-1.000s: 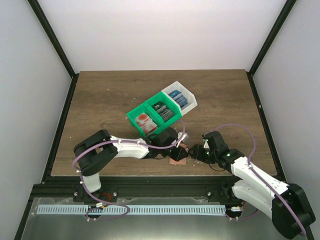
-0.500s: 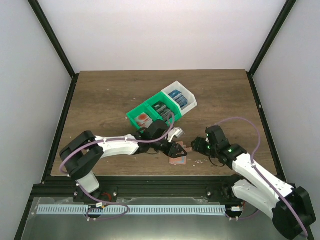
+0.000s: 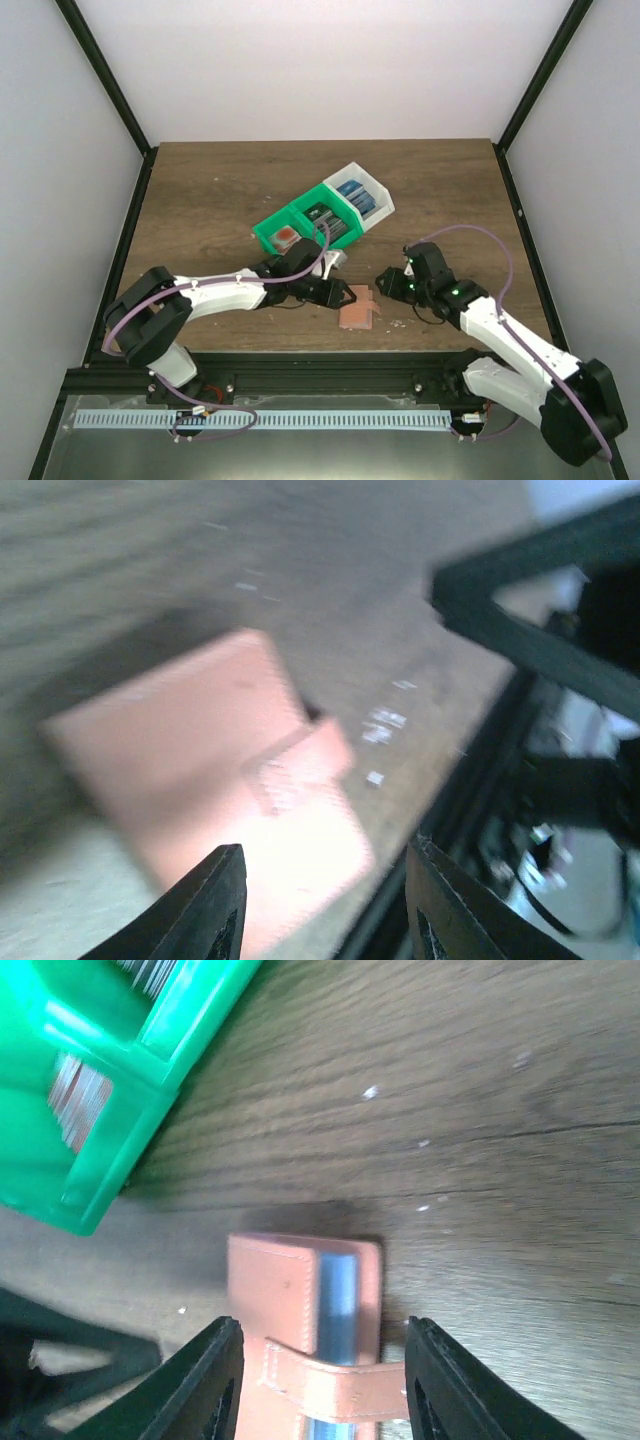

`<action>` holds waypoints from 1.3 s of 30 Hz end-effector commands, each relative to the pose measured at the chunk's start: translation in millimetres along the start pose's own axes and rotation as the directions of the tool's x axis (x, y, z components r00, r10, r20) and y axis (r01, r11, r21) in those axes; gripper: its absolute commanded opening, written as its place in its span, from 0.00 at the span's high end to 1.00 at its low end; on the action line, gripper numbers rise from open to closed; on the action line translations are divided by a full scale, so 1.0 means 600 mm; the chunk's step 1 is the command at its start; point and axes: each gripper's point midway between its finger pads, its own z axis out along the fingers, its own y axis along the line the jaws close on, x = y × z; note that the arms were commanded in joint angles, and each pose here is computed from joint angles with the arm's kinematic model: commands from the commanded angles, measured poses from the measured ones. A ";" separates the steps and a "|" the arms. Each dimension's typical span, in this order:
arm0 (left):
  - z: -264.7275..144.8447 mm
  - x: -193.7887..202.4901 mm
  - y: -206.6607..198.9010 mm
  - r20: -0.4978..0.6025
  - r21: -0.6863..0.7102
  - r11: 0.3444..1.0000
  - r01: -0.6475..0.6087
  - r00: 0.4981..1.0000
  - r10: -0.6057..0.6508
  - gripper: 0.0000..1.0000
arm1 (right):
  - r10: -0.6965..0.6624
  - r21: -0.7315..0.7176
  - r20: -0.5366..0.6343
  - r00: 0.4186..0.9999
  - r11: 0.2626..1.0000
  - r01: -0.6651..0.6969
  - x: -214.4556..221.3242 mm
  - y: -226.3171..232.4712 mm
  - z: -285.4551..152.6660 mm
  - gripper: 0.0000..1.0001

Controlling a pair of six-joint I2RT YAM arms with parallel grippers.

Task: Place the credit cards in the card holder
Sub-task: Close the card holder at the center of the board.

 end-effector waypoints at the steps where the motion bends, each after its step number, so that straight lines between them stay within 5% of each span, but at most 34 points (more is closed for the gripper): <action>1: -0.019 -0.013 0.090 0.117 -0.255 0.953 0.162 0.984 -0.136 0.54 | -0.095 -0.208 -0.115 0.989 0.976 0.070 0.026 0.076 0.018 0.57; 7: 0.010 0.010 0.116 0.088 -0.259 0.928 0.269 0.963 -0.254 0.54 | -0.147 -0.140 -0.271 0.951 0.984 0.112 0.084 0.067 0.074 0.66; 27: 0.062 0.057 0.107 -0.076 -0.157 0.908 0.389 0.912 -0.404 0.59 | -0.064 0.068 -0.372 0.926 0.993 0.096 0.146 -0.035 0.123 0.84; 32: 0.069 0.044 0.091 -0.074 -0.097 0.901 0.422 0.900 -0.429 0.69 | -0.066 0.040 -0.368 0.927 0.995 0.086 0.149 -0.030 0.124 0.84; 39: 0.065 0.031 0.089 -0.031 -0.082 0.908 0.410 0.910 -0.414 0.96 | -0.079 -0.015 -0.312 0.947 0.997 0.079 0.126 -0.003 0.114 0.81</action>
